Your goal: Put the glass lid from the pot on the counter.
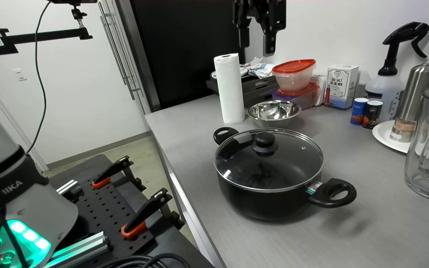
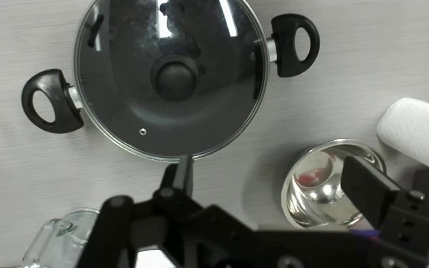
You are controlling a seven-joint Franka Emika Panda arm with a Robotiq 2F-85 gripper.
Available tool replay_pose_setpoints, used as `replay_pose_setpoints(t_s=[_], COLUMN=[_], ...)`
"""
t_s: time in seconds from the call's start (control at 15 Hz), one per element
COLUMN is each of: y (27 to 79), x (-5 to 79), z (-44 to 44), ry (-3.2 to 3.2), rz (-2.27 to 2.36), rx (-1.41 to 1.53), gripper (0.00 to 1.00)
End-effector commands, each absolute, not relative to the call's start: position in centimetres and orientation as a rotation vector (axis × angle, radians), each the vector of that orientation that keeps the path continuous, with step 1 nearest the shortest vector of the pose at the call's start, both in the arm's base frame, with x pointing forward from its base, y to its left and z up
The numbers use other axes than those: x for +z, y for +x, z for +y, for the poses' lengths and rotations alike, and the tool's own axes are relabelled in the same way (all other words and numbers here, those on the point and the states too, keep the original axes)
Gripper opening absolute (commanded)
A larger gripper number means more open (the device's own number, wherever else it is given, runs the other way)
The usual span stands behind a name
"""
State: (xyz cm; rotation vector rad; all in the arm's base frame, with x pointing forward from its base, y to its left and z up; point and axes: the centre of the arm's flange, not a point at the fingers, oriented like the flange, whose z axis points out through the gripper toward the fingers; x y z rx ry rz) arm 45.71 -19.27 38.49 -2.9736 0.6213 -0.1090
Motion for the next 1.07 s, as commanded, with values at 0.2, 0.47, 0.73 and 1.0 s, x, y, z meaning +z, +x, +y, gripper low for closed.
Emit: replay_pose_setpoints(t_s=[0.2,0.47,0.73,1.0], y=[47.2,47.3,46.7,46.0], x=[33.7,31.2,28.5,26.2], z=[-21.0,-21.6,-22.1,-22.5], ry=[-2.955,-2.943,-2.924,-2.907], rz=[0.872,0.964,1.049,1.118], rx=[-0.169,-0.177,-0.137,-0.091], gripper=[1.00,1.00,1.00,1.00])
